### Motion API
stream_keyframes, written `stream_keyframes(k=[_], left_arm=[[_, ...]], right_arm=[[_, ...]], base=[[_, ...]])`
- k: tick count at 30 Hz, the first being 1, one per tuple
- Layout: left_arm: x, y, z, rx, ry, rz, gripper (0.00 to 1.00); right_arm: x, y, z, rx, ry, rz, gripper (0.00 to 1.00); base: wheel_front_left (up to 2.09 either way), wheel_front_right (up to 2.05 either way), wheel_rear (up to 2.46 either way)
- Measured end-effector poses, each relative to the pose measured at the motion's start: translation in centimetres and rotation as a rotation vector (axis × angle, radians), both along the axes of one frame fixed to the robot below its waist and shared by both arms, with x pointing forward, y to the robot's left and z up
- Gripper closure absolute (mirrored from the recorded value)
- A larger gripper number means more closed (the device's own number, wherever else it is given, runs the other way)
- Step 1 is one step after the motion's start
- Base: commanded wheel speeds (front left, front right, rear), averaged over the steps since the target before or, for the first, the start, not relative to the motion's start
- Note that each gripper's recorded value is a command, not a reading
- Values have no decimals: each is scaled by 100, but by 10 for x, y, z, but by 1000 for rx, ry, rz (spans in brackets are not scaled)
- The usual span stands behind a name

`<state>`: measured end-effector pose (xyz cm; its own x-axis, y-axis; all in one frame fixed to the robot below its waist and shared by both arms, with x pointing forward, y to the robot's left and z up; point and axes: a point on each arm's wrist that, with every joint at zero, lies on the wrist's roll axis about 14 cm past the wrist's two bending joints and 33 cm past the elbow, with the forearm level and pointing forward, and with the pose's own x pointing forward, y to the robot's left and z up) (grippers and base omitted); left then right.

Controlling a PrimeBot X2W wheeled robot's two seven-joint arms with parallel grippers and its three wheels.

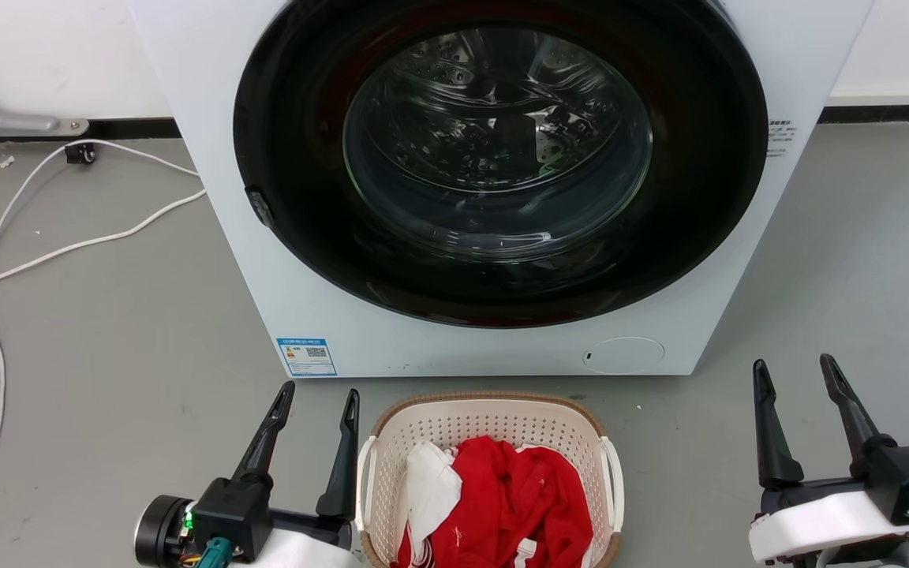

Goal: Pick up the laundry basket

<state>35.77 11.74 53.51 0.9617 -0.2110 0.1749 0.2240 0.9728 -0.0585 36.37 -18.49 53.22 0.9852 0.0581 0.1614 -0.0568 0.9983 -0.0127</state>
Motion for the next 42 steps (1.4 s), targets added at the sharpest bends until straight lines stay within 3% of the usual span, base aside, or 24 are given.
stream_keyframes(k=[10,17,21,23,30,42], left_arm=[[4,0,-11,2,33,5,0],[28,-2,-41,32,116,4,0],[53,-4,-65,44,174,-12,0],[67,0,-75,0,205,0,0],[103,2,-142,61,355,-35,0],[122,17,-269,146,663,-61,0]], right_arm=[[4,0,-16,38,50,0,0],[30,1,-28,12,80,3,0],[51,1,-55,10,159,4,0],[65,5,-66,2,186,15,0],[100,11,-128,7,334,33,0],[109,17,-265,65,726,32,0]], base=[[0,0,0],[0,0,0],[0,0,0],[0,0,0],[0,0,0],[0,0,0]])
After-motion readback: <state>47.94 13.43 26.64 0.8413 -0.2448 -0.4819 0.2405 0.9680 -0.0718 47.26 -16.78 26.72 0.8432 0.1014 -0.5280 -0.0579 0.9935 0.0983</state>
